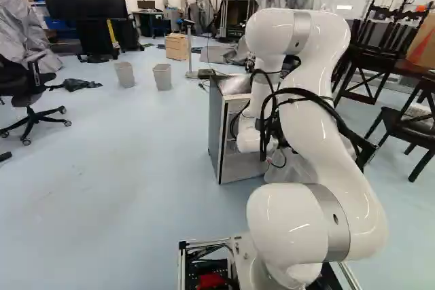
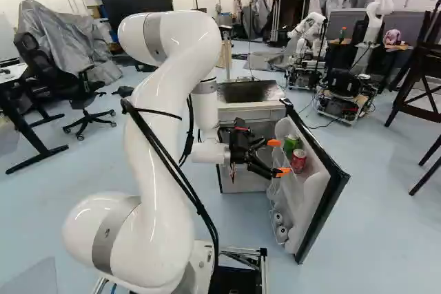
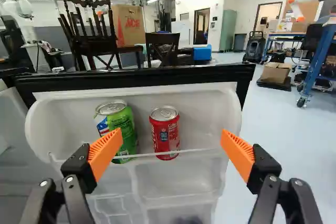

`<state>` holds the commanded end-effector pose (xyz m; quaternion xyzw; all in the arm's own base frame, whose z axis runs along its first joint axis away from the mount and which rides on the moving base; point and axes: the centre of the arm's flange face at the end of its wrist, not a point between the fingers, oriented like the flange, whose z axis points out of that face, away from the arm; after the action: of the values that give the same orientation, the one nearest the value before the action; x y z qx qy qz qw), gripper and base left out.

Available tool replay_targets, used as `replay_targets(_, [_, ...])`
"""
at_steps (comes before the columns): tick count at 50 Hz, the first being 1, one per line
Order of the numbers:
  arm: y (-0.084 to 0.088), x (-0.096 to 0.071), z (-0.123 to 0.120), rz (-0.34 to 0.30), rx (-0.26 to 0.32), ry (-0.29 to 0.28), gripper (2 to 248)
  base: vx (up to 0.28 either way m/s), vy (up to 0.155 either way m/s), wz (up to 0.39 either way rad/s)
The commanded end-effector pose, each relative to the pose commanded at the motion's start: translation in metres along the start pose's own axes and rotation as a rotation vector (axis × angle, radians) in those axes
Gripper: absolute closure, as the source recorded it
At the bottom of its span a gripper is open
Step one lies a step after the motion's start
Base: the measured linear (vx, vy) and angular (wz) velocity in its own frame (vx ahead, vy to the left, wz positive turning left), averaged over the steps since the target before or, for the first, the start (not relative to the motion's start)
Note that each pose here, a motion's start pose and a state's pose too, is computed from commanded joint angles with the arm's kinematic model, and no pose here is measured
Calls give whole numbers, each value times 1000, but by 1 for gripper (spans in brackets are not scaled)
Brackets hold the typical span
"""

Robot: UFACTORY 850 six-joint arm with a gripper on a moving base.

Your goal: Grab a drink from the fridge

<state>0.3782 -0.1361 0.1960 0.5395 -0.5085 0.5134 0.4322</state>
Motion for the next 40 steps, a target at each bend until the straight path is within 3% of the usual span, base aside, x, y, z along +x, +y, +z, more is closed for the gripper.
replay_targets(40, [8, 0, 8, -25, 82, -38, 3, 0, 0, 0])
